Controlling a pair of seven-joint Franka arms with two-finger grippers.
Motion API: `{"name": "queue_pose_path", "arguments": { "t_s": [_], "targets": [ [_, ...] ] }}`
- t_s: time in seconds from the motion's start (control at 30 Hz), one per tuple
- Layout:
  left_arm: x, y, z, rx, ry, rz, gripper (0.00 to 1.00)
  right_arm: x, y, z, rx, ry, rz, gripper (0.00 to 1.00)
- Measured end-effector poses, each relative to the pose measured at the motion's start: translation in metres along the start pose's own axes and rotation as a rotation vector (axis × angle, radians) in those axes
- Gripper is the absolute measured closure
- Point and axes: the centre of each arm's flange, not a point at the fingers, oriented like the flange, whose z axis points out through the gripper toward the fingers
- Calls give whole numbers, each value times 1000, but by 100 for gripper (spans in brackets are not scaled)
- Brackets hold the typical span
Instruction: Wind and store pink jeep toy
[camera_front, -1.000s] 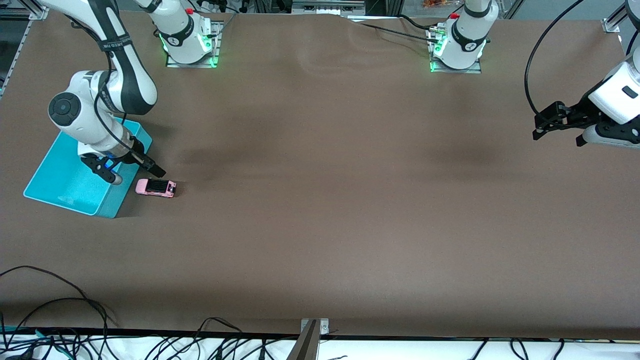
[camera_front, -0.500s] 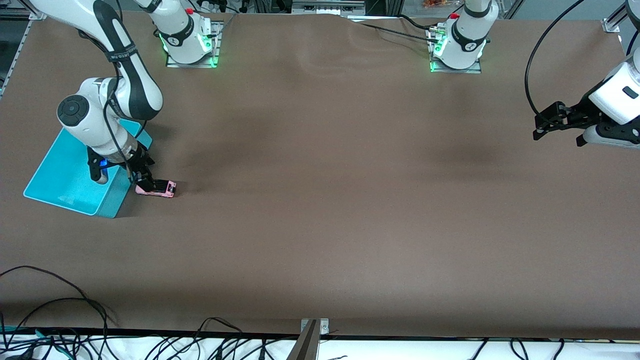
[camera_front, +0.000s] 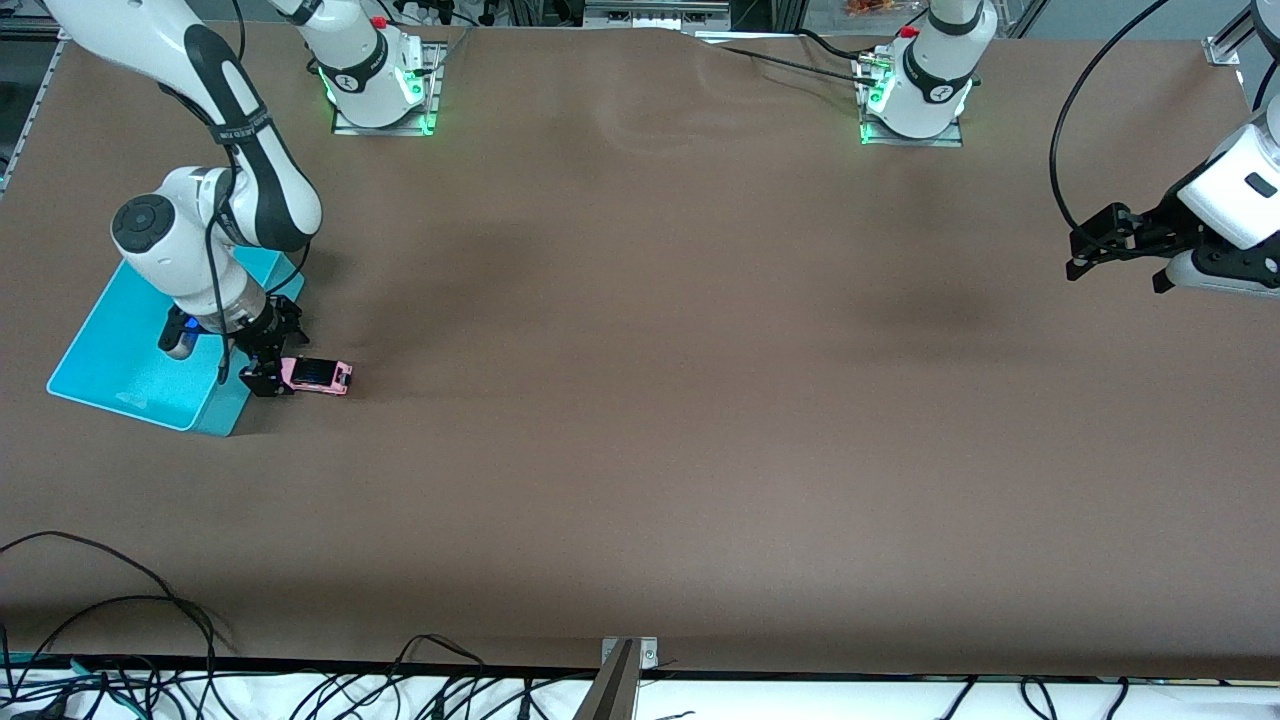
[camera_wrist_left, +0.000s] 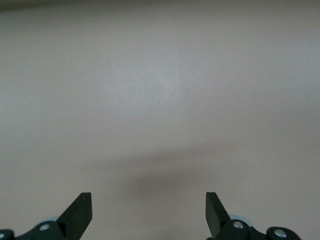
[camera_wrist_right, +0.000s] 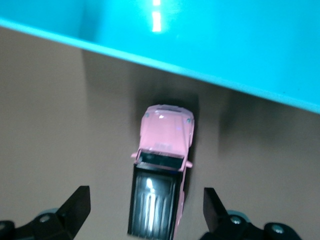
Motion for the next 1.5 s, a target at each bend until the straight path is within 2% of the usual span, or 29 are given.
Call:
{"name": "queue_pose_path", "arguments": {
  "t_s": [0.33,0.73,0.8,0.97,1.07,1.4,1.5],
  "targets": [
    [0,-1,0,0,0,-2,0,0,10,25,-38,0,6,0],
    [0,-3,0,0,-2,-5,0,-5,16,40,-65,24,-76,1],
    [0,-3,0,0,-2,-6,0,-5,16,40,-63,24,-77,8],
    [0,-3,1,0,-3,-6,0,-6,14,38,-55,24,-78,36],
    [0,-3,1,0,-3,-6,0,-6,13,35,-49,24,-79,48],
    [0,-4,1,0,-3,-8,0,-31,-1,10,-2,8,-124,48],
    [-1,-4,1,0,-4,-8,0,-42,-7,-4,-6,3,-147,48]
  ]
}}
